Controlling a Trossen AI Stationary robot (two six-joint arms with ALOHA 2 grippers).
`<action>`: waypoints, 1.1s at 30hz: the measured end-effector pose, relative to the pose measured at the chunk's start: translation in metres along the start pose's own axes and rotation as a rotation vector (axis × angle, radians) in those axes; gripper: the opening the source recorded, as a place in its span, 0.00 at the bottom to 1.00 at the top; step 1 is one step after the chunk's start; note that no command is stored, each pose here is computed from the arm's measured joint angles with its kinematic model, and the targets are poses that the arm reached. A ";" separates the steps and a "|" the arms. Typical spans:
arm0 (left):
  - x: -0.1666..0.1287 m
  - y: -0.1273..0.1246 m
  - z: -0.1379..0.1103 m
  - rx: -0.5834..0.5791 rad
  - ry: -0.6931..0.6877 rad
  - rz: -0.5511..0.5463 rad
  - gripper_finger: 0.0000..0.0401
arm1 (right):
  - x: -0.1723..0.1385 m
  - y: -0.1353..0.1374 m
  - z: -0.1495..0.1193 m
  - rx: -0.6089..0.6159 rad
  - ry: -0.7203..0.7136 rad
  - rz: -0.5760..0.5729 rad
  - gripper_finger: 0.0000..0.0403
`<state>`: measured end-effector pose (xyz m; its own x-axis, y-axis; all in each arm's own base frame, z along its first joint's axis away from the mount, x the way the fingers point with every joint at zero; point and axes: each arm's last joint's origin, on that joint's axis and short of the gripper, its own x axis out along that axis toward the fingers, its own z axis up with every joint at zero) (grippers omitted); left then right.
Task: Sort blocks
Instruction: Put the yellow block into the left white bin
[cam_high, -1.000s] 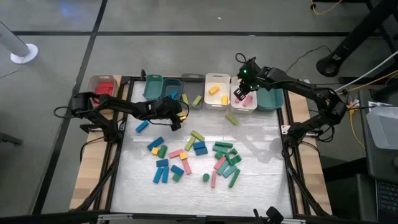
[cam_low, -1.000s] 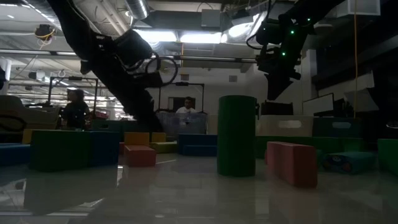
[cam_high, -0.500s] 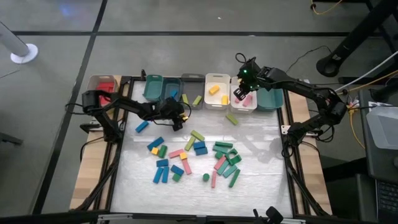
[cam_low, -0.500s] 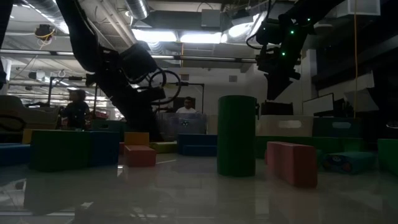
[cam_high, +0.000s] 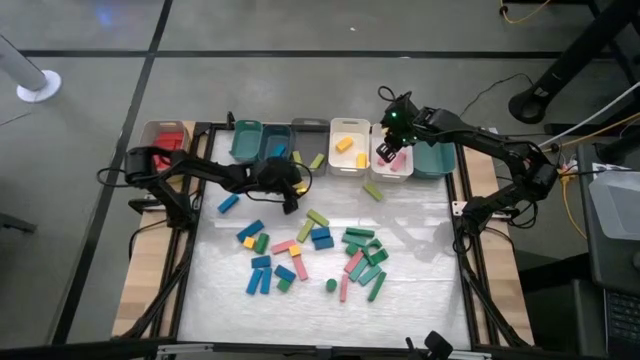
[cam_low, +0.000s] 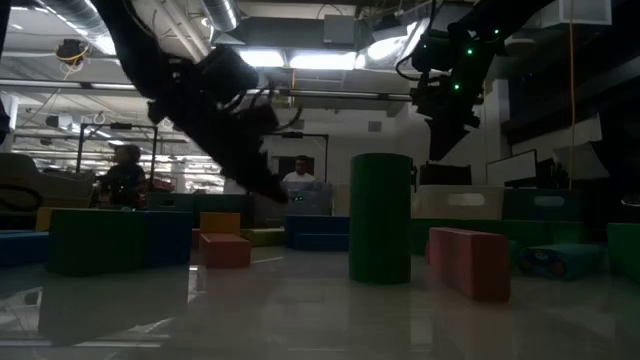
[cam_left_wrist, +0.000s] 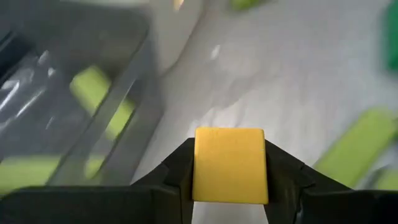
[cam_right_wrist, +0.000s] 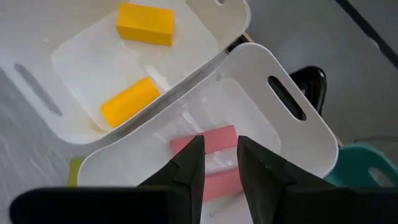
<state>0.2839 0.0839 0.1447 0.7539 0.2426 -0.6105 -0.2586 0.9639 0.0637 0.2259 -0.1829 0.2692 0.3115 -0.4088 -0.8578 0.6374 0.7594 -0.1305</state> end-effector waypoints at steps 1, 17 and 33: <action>0.000 -0.001 0.007 0.002 -0.036 -0.018 0.29 | 0.000 0.002 0.000 -0.023 -0.004 0.003 0.24; 0.052 0.036 0.076 0.035 -0.463 0.072 0.31 | -0.015 0.076 -0.008 -0.223 -0.006 0.140 0.24; 0.102 0.065 0.098 0.016 -0.321 0.166 0.45 | -0.036 0.132 -0.048 -0.271 0.213 0.243 0.24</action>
<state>0.4029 0.1817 0.1637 0.8542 0.4160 -0.3119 -0.3863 0.9093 0.1548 0.2650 -0.0439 0.2596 0.2590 -0.1091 -0.9597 0.3457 0.9382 -0.0133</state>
